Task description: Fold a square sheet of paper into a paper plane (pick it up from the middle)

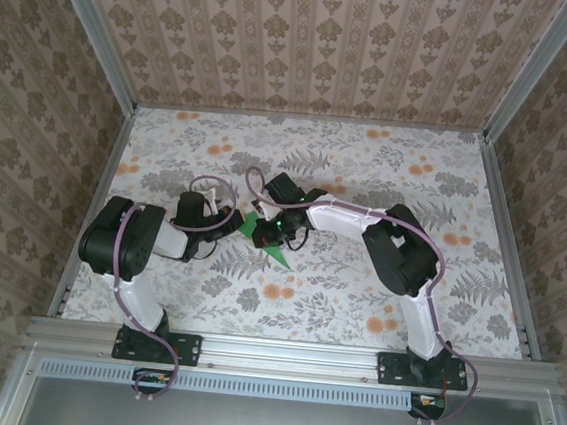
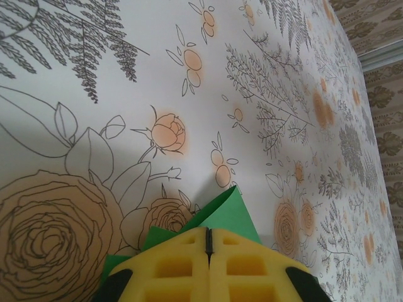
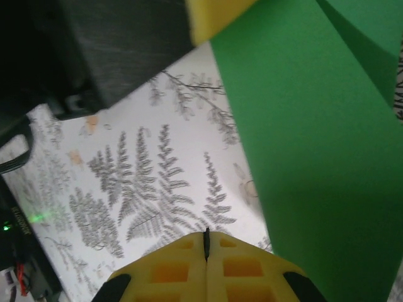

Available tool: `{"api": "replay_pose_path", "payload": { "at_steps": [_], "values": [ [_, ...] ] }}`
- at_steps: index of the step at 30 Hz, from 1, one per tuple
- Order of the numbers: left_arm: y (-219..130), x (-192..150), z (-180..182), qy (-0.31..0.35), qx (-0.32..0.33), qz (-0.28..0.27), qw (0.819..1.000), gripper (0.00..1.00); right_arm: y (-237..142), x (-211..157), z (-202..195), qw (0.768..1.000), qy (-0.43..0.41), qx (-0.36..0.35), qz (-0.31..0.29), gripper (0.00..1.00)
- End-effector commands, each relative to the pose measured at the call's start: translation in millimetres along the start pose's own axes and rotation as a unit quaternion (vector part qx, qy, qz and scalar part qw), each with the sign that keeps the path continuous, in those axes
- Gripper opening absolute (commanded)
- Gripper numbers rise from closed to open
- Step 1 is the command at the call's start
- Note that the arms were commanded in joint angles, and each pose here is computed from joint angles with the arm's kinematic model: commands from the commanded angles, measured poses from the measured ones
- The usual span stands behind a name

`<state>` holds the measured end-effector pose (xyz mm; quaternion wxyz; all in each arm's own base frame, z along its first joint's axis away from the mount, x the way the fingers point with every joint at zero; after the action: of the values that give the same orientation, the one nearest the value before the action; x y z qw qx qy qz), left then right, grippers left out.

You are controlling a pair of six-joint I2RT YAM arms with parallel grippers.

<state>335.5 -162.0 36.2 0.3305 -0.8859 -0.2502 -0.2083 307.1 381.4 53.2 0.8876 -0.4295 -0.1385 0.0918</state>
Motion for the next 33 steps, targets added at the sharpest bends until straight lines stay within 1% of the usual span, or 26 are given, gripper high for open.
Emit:
{"api": "replay_pose_path", "payload": {
  "at_steps": [1,7,14,20,33],
  "values": [
    [-6,-47,46,-0.043,0.089,0.073,0.992,0.00,5,1,-10,1.000,0.007,-0.014,0.015,0.00],
    [-7,-51,51,-0.049,0.105,0.082,0.990,0.00,10,-14,-29,0.999,0.019,-0.030,0.036,0.00],
    [-10,-54,58,-0.056,0.124,0.088,0.987,0.00,0,-38,-47,0.998,0.034,-0.023,0.049,0.00],
    [-10,-55,61,-0.060,0.127,0.090,0.986,0.00,-7,-63,-60,0.997,0.051,-0.009,0.055,0.00],
    [-8,-51,60,-0.061,0.128,0.092,0.986,0.00,-19,-113,-84,0.994,0.078,-0.027,0.071,0.00]
  ]
}}
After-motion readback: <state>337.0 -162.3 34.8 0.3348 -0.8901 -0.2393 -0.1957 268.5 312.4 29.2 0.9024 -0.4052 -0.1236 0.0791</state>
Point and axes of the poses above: each hand's point on the last joint's axis, 136 mm out from that joint toward the fingers, its own y axis out along the fingers, its own z axis along the line the jaws close on, x = y × z, the point moved 2 cm from there along -y, back along the fingers, and after that the axes turned 7 degrees about y, right-handed, at the moved point
